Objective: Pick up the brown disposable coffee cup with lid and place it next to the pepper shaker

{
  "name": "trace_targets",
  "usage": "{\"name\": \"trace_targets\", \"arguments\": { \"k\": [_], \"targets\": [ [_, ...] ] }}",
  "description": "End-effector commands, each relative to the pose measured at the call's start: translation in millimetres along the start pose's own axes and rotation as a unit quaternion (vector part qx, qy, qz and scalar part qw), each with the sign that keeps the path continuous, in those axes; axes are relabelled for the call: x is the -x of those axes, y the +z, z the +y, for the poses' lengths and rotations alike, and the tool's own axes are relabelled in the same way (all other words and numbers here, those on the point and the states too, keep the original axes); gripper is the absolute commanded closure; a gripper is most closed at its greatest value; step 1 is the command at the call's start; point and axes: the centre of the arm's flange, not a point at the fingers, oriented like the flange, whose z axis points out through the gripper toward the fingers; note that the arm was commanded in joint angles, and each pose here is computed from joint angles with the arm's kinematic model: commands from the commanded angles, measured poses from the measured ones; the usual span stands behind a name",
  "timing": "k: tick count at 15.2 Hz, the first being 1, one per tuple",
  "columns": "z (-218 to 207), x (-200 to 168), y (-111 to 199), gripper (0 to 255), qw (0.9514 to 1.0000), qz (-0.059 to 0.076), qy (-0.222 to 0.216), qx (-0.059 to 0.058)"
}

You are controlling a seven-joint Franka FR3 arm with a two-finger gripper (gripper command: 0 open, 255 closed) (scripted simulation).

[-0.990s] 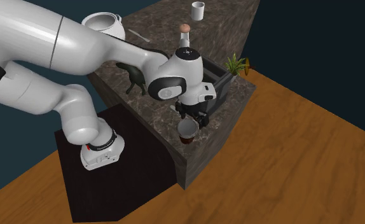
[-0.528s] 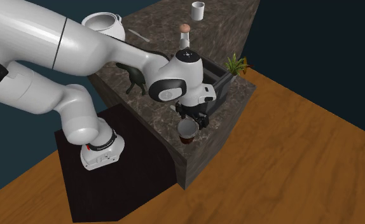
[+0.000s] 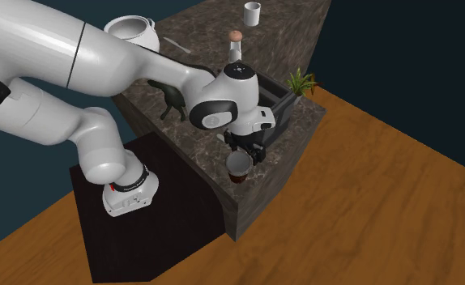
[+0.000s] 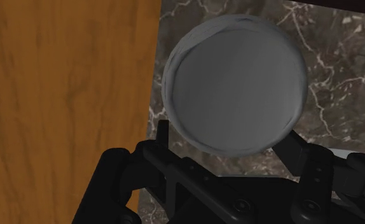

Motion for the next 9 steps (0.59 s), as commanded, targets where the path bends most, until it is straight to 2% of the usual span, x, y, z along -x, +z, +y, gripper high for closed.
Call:
{"name": "trace_targets", "arguments": {
  "k": [1, 3, 9],
  "targets": [
    [-0.2, 0.2, 0.6, 255, 1.0000, -0.001, 0.000, -0.001],
    [-0.2, 0.2, 0.4, 255, 1.0000, -0.001, 0.000, 0.000],
    [3.6, 0.8, -31.1, 255, 1.0000, -0.001, 0.000, 0.000]
  ]
}}
